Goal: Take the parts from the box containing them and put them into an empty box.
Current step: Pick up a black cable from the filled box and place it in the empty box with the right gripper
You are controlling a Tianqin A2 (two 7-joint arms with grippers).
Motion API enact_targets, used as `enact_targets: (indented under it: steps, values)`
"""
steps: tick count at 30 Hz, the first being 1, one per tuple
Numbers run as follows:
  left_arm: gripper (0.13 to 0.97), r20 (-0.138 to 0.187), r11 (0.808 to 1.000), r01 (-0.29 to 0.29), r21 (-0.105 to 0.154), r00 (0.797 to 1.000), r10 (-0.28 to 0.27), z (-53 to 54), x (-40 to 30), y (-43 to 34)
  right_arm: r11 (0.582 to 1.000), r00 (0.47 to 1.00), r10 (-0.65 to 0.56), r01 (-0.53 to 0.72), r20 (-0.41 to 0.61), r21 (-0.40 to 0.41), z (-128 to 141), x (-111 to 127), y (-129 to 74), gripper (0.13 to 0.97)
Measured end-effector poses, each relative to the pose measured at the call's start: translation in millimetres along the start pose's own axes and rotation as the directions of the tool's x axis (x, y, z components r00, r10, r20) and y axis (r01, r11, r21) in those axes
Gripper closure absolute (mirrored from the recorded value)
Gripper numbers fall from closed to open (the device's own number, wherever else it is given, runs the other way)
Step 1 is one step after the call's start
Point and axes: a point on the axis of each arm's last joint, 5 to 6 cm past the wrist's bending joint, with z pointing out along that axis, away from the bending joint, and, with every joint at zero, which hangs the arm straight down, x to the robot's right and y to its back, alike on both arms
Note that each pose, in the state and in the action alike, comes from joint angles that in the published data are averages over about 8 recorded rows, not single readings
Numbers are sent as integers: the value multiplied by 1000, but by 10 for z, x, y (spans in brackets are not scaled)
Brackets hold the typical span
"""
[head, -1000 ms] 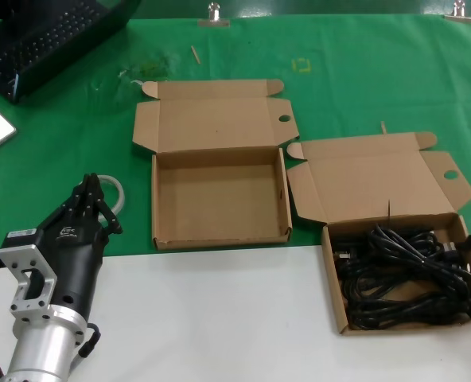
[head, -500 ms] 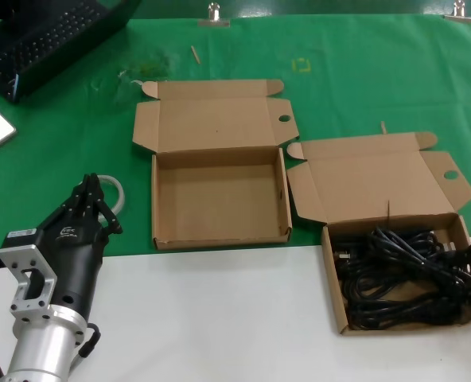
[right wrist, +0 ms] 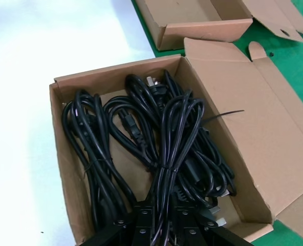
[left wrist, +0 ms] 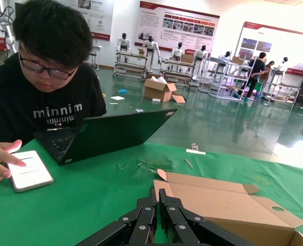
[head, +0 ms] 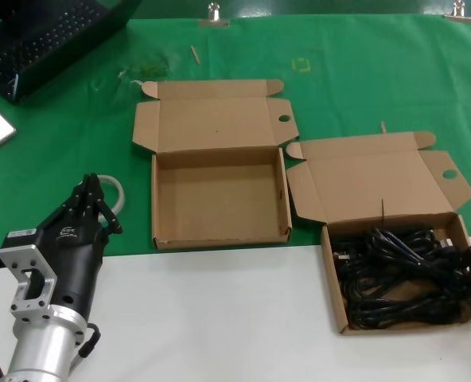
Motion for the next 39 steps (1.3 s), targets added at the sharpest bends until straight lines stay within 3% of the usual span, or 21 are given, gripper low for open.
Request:
enact_targets:
  steps: [8, 21, 30, 39]
  values:
    - [941, 0, 1000, 0, 0, 1000, 0, 0, 0, 0, 1000, 1000, -3, 3, -12, 9, -36, 38, -30, 914]
    - [941, 0, 1000, 0, 0, 1000, 0, 0, 0, 0, 999, 999, -22, 23, -45, 34, -196, 129, -131, 922]
    - [941, 0, 1000, 0, 0, 1000, 0, 0, 0, 0, 995, 994, -68, 75, -90, 71, -331, 264, -307, 922]
    - [941, 0, 1000, 0, 0, 1000, 0, 0, 0, 0, 982, 979, -148, 162, -142, 94, -292, 374, -524, 922]
